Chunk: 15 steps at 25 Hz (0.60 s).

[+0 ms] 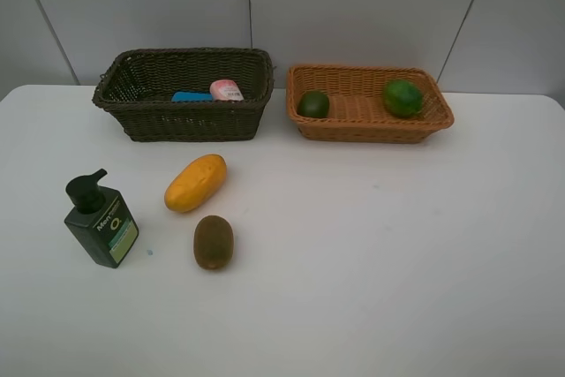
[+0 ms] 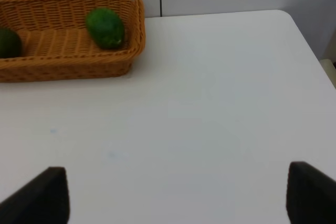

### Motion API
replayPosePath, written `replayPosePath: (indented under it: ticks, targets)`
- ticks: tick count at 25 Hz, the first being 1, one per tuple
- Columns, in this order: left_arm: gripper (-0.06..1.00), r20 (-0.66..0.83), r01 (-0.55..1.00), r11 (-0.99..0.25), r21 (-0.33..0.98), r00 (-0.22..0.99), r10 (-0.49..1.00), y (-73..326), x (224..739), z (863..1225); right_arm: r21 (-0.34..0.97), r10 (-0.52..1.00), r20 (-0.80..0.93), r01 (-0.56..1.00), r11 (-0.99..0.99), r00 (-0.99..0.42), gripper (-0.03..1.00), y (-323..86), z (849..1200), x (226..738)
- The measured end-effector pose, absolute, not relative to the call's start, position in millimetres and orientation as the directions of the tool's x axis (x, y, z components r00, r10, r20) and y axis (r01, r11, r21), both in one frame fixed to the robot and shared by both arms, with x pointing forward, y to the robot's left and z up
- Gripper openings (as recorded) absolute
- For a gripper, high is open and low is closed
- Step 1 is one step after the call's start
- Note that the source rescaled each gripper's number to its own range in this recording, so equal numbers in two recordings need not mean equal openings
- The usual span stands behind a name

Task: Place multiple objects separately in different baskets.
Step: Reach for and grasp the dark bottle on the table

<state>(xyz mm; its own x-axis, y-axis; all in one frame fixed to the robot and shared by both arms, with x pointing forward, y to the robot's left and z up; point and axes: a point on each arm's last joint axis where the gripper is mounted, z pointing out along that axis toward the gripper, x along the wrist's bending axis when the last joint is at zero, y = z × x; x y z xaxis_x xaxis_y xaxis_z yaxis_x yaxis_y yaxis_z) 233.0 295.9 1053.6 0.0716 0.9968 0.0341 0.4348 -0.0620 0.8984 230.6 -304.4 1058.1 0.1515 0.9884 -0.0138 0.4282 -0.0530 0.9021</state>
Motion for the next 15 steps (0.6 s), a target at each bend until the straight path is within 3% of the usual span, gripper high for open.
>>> replayPosePath:
  ticks: [15]
  targets:
    - [1.0, 0.034, 0.435, -0.062, 0.898, 0.072, 0.997, 295.9, 233.0, 1053.6, 0.902, 0.988, -0.014, 0.428, -0.054, 0.154, 1.0, -304.4, 1058.1, 230.6]
